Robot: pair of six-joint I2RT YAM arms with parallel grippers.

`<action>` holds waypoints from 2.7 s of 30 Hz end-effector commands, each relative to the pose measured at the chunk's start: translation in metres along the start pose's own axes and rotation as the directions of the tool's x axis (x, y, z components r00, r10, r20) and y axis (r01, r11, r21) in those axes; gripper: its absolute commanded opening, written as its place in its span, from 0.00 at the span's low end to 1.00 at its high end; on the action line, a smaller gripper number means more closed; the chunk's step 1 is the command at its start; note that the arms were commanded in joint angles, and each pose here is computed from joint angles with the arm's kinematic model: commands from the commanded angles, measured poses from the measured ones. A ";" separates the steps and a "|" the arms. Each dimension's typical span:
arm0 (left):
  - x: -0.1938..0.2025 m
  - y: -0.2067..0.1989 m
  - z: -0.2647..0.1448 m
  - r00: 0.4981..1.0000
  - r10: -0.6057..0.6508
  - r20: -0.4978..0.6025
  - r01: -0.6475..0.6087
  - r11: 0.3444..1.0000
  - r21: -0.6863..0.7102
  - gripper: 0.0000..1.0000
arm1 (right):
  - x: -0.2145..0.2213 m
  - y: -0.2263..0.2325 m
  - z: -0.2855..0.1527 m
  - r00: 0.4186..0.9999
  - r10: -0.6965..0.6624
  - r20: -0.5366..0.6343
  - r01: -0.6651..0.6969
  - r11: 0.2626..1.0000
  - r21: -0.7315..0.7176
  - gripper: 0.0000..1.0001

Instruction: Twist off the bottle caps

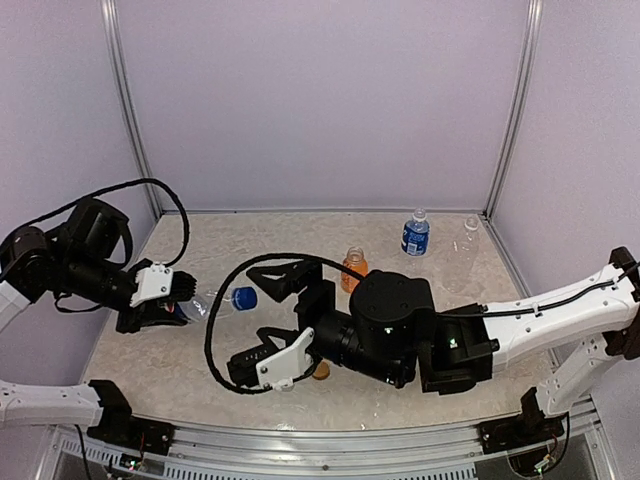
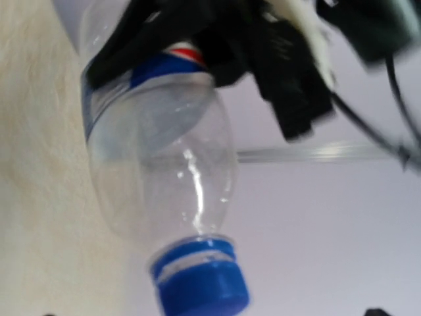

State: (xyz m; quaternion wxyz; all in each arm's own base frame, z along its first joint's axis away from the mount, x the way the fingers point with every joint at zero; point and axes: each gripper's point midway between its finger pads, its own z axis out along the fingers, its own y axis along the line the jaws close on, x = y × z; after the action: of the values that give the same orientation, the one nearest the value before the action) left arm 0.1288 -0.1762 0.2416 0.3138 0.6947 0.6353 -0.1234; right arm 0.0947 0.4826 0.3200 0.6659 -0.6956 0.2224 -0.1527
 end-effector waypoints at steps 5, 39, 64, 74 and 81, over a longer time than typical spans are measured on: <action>-0.008 0.123 -0.020 0.997 0.061 -0.048 -0.077 0.797 -0.599 0.23 | 0.080 -0.080 0.022 0.148 0.987 -0.057 -0.970 0.133 -0.202 0.99; -0.010 0.136 -0.010 0.983 0.137 -0.119 -0.181 0.739 -0.649 0.23 | 0.101 -0.044 0.080 -0.337 0.896 -0.290 -0.881 -0.408 -0.240 0.42; -0.035 0.018 -0.019 0.990 -0.020 0.139 0.029 0.998 -0.063 0.22 | 0.013 -0.036 0.029 0.518 0.849 -0.101 -0.782 0.423 -0.457 0.00; -0.010 -0.011 -0.008 0.999 0.021 0.043 -0.024 0.998 0.056 0.22 | 0.023 -0.034 0.005 0.985 0.110 -0.134 -0.127 0.984 -0.127 0.00; 0.016 -0.013 0.008 0.998 0.048 -0.045 -0.046 0.998 0.036 0.21 | 0.037 -0.051 -0.011 0.979 0.008 -0.201 -0.015 0.999 -0.034 0.00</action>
State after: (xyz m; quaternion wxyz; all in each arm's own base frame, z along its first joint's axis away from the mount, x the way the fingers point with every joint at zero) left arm 0.1244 -0.1807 0.2390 0.3127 0.7151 0.6118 -0.1285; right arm 0.0953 0.4906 0.3188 0.5985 -0.7425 0.2794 -0.1115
